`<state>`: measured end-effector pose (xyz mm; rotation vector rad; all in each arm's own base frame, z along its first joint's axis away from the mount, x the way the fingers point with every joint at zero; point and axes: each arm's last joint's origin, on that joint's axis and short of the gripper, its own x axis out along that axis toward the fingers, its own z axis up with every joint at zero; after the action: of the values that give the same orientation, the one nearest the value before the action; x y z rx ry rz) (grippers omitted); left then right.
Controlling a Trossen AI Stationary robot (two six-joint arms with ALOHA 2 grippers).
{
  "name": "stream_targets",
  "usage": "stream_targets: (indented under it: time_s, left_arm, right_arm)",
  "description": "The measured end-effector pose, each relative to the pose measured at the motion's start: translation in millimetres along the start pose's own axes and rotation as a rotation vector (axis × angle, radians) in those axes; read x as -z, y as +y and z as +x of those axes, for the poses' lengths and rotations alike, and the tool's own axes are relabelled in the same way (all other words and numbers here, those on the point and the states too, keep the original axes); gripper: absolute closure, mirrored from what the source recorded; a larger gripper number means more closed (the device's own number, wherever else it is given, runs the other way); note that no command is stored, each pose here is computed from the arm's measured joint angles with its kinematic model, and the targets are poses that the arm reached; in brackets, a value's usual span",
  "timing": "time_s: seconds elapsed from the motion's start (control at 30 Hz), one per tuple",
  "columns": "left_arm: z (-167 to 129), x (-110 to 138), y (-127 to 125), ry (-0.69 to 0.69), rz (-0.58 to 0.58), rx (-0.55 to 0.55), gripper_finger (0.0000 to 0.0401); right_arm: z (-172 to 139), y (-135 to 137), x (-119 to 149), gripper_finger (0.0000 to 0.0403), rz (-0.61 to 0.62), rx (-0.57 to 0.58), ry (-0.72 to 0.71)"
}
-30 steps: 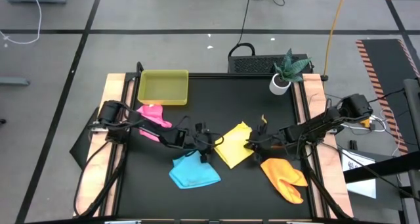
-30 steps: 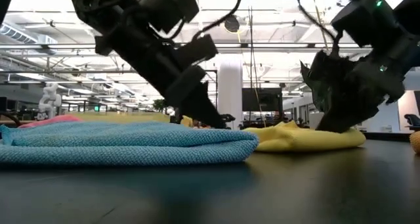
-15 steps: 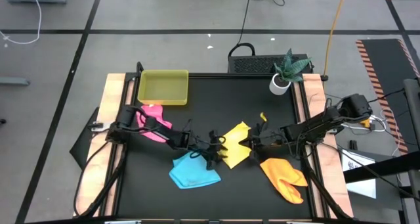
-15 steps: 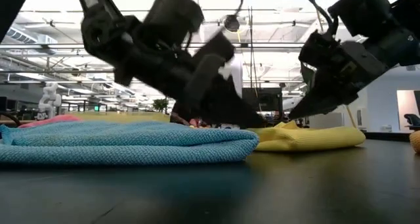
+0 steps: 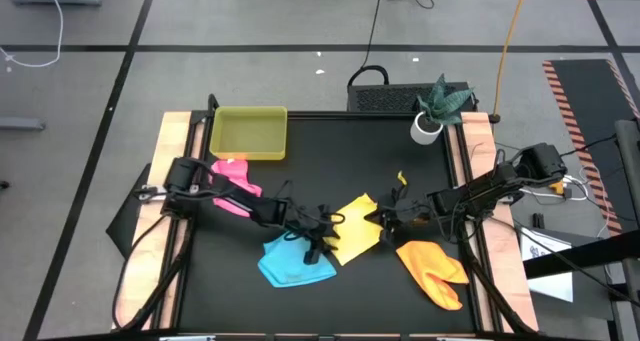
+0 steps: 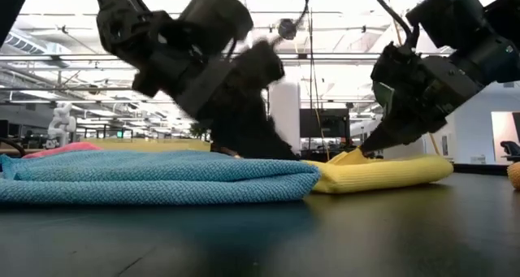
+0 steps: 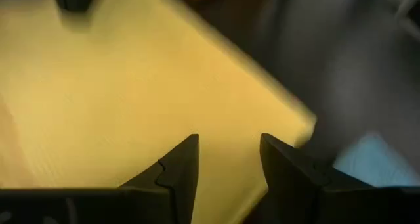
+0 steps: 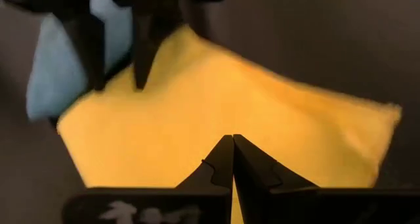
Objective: Fold microfiber towels
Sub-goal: Fold the yellow microfiber cloth
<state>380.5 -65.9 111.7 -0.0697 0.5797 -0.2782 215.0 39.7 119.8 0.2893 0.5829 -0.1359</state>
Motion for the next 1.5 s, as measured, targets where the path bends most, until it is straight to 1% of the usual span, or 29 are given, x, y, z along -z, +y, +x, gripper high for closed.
stream_targets:
  time_s: [0.1, 0.2, 0.23, 0.3, 0.43, 0.5, 0.57, 0.67, 0.8, 0.97, 1.03, 1.13, 1.2, 1.3, 1.37, 1.5]
  left_arm:
    - [-6, -12, -4, -0.062, 0.035, -0.011, 0.0238]
    - [-4, -15, -4, -0.114, 0.049, -0.015, 0.0238]
    - [-3, -15, -4, -0.123, 0.048, -0.033, 0.0238]
    - [0, -12, 0, -0.122, 0.030, -0.099, 0.0238]
    - [-1, 0, 14, -0.019, -0.067, -0.292, 0.0238]
    - [-3, 5, 20, 0.020, -0.111, -0.343, 0.0238]
    - [-3, 7, 23, 0.040, -0.133, -0.341, 0.0238]
    - [-4, 10, 25, 0.087, -0.151, -0.299, 0.0238]
    - [-6, 12, 22, 0.133, -0.156, -0.289, 0.0238]
    - [-12, 8, 17, 0.150, -0.144, -0.282, 0.0238]
    - [-14, 6, 16, 0.147, -0.140, -0.294, 0.0238]
    - [-20, 0, 11, 0.129, -0.126, -0.308, 0.0238]
    - [-21, -7, 8, 0.083, -0.118, -0.307, 0.0238]
    - [-19, -7, 5, 0.062, -0.104, -0.302, 0.0238]
    - [-17, -6, 6, 0.060, -0.101, -0.302, 0.0238]
    - [-18, 0, 12, 0.109, -0.112, -0.363, 0.0238]
  right_arm:
    - [0, -1, -6, 0.0403, 0.006, 0.035, -0.070]
    - [2, -8, -7, 0.0403, 0.002, 0.074, -0.072]
    - [2, -10, -8, 0.0403, 0.006, 0.086, -0.071]
    - [3, -15, -9, 0.0403, 0.010, 0.110, -0.063]
    - [6, -25, -9, 0.0403, 0.006, 0.153, -0.050]
    - [10, -30, -6, 0.0403, 0.011, 0.164, -0.025]
    - [16, -34, 0, 0.0403, 0.013, 0.164, 0.021]
    - [21, -39, 7, 0.0403, 0.011, 0.195, 0.060]
    - [21, -43, 8, 0.0403, 0.004, 0.303, 0.045]
    - [13, -40, 2, 0.0403, 0.000, 0.340, -0.009]
    - [9, -35, -3, 0.0403, -0.008, 0.340, -0.057]
    - [5, -27, -9, 0.0403, -0.027, 0.294, -0.103]
    - [4, -22, -10, 0.0403, -0.031, 0.218, -0.104]
    - [7, -18, -9, 0.0403, -0.041, 0.104, -0.076]
    - [11, -19, -7, 0.0403, -0.044, 0.101, -0.068]
    - [21, -27, -2, 0.0403, -0.031, 0.130, -0.061]
